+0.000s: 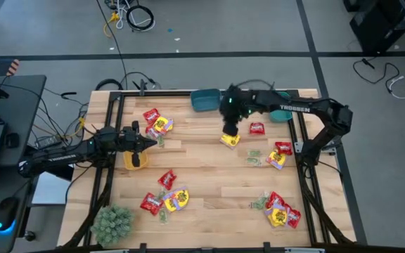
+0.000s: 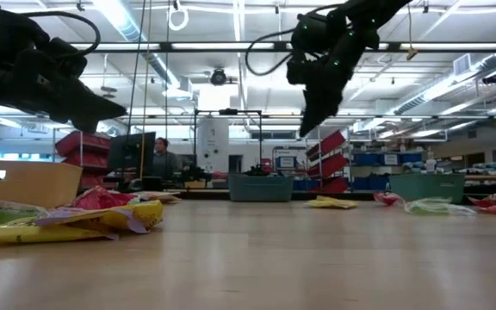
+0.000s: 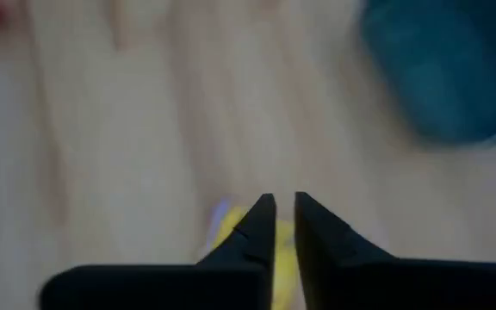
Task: Sort candy
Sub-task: Put the yellow candy into the blue bin
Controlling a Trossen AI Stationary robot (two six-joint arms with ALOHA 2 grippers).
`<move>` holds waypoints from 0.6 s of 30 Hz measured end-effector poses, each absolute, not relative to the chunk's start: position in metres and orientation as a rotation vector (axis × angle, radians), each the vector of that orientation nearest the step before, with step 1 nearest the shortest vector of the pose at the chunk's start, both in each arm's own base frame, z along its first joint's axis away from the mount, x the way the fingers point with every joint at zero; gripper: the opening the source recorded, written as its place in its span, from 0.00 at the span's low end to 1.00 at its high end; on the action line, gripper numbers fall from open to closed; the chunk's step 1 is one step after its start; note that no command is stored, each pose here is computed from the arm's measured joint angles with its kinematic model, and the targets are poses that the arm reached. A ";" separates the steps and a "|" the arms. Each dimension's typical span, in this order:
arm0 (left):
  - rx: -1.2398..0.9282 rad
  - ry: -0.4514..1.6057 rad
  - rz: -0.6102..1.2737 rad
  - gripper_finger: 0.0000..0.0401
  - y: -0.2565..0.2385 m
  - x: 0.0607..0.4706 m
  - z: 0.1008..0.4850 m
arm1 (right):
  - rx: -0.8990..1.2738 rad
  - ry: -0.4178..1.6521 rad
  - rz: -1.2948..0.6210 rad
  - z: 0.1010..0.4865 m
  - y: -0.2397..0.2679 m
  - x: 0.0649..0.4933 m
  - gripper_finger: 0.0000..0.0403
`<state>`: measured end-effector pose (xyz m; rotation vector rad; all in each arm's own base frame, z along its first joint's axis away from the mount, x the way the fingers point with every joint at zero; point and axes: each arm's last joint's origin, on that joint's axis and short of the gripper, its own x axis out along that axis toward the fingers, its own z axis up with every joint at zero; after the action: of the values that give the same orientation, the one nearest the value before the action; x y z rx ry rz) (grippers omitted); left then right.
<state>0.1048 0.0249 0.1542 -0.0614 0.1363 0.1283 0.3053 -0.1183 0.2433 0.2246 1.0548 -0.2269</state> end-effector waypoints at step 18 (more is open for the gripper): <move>-0.114 0.141 0.132 0.02 0.025 0.105 0.153 | 0.433 1.069 -0.559 0.176 -0.084 0.291 0.80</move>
<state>0.1050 0.0250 0.1534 -0.1144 0.1408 0.1323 0.2908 -0.0838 0.1760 0.4326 1.0687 -0.5592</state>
